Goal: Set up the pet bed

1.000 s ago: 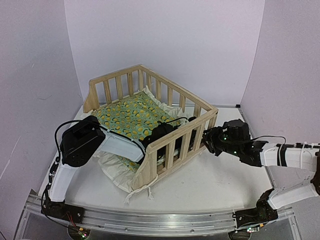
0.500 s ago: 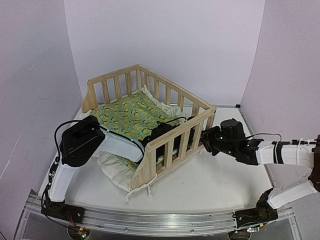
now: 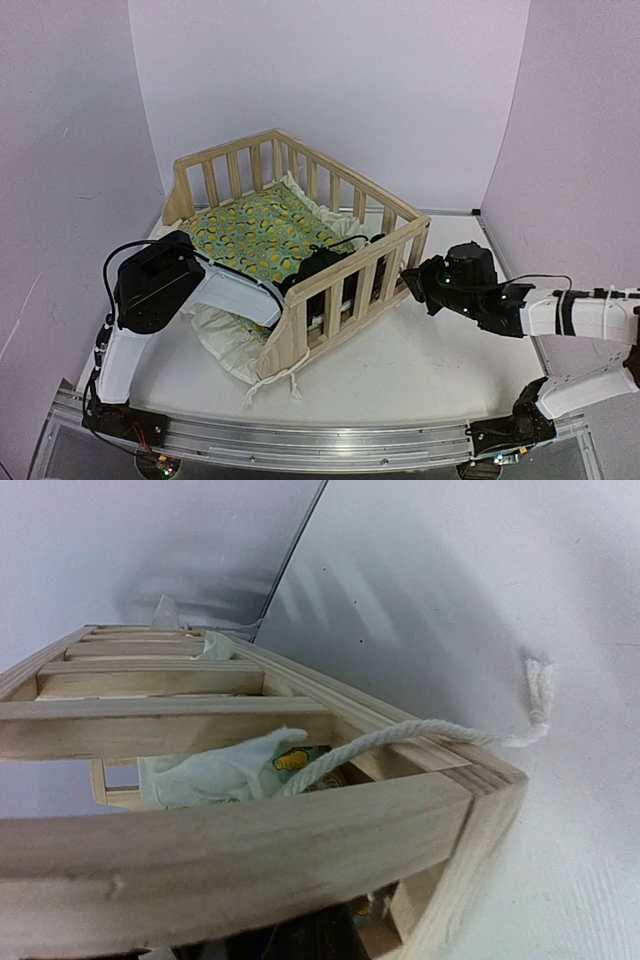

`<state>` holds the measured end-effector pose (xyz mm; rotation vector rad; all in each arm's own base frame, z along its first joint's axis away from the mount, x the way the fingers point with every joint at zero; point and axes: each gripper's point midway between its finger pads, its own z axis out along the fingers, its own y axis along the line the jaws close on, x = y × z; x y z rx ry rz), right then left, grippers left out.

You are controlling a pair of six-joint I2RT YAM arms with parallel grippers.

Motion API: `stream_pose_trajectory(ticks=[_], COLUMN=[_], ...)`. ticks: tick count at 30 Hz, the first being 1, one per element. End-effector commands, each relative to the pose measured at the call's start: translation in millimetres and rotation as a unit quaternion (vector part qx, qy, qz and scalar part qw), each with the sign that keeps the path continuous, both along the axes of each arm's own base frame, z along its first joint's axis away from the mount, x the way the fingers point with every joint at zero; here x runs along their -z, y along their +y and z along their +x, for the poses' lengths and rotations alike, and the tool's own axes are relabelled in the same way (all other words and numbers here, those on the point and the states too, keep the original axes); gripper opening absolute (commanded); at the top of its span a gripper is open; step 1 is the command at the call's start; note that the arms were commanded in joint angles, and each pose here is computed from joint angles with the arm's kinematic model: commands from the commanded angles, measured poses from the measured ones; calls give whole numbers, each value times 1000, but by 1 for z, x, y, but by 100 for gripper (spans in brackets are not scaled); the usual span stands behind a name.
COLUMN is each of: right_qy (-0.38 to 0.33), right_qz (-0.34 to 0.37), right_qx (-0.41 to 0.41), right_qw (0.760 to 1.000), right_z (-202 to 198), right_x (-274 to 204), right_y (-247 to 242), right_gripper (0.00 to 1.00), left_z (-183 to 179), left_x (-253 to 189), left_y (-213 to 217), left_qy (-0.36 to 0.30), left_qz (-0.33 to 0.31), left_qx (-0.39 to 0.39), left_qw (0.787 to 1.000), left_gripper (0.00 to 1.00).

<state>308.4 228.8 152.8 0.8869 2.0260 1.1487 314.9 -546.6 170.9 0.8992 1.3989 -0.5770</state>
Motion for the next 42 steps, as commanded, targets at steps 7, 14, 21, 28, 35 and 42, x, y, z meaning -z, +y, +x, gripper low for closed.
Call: stream_pose_trajectory(ticks=[7, 14, 21, 28, 35, 42], right_qy=[-69, -98, -123, -67, 81, 99], right_qz=[-194, -235, -206, -242, -361, -358], right_qx=[-59, -147, -245, -210, -185, -246], right_qw=[977, 956, 939, 945, 910, 895], right_z=[-16, -28, -42, -22, -58, -78], right_x=[-30, -36, -24, 12, 40, 61], right_y=[-37, -26, 7, 2, -62, -56], right_gripper=[0, 10, 40, 25, 0, 0], left_z=[-27, -32, -32, -33, -37, -63], left_x=[-32, -32, -33, -40, -45, -67], left_y=[3, 4, 4, 5, 18, 22], left_qy=[-5, -2, 0, -1, -2, 6], left_qz=[-7, -3, -4, -9, -4, -3], left_qx=[27, 37, 38, 39, 35, 96], left_qw=[1000, 999, 999, 999, 999, 995], left_gripper=[18, 22, 22, 23, 58, 70])
